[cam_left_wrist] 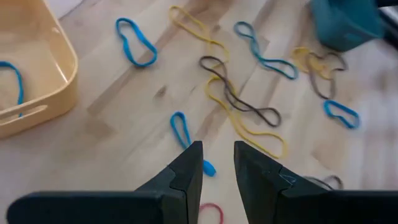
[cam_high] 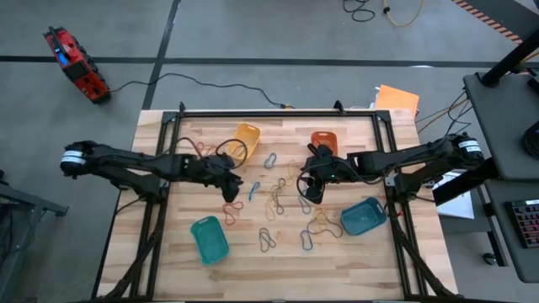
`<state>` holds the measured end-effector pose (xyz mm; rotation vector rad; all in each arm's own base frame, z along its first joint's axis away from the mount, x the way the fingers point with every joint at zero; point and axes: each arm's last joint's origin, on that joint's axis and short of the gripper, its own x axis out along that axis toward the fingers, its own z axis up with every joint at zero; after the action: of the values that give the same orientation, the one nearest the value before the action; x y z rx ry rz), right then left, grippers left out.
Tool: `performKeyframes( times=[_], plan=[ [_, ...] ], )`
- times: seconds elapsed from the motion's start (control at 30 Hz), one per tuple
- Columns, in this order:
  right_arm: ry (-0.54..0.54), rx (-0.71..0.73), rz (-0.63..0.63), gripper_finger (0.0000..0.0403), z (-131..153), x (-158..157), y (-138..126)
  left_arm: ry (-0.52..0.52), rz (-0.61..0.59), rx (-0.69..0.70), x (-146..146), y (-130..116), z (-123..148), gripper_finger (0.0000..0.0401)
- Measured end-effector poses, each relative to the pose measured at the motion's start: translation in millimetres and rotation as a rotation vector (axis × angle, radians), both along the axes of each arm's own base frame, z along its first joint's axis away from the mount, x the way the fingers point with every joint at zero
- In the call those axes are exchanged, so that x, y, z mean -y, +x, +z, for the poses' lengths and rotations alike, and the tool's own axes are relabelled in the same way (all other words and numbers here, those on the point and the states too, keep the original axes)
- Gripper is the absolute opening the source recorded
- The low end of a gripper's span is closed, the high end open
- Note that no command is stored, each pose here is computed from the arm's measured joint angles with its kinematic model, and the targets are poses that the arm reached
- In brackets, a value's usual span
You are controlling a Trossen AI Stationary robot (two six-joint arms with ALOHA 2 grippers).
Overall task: Sort rubber bands into baskets
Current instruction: Put the blue rubber band into the yellow bin
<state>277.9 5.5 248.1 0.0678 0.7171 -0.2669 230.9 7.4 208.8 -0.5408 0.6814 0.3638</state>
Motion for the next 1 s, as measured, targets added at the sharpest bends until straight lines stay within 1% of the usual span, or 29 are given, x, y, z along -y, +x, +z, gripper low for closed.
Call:
performKeyframes(
  times=[0.13,0.27,0.5,0.6,0.77,1.0],
  plan=[
    [0.000,0.000,0.000,0.0144,0.0,0.0,0.0,0.011,0.050,-0.055,-1.6,18.9,-8.3,0.0076],
    [0.000,0.000,0.000,0.0153,0.0,0.1,0.0,0.009,0.023,-0.109,-0.6,36.3,-17.3,0.0076],
    [0.013,0.004,-0.013,0.0166,-0.1,0.1,0.0,0.011,0.007,-0.170,-0.4,52.2,-28.8,0.0080],
    [0.014,0.004,-0.014,0.0171,-0.1,0.1,0.0,0.011,0.006,-0.203,-0.5,56.7,-34.5,0.0092],
    [0.022,0.006,-0.021,0.0178,-0.2,0.1,-0.1,0.011,0.007,-0.297,-0.6,61.2,-44.3,0.0121],
    [0.027,0.006,-0.027,0.0180,-0.8,0.2,-0.3,0.011,0.003,-0.340,0.1,73.6,-55.4,0.0166]
  ],
)
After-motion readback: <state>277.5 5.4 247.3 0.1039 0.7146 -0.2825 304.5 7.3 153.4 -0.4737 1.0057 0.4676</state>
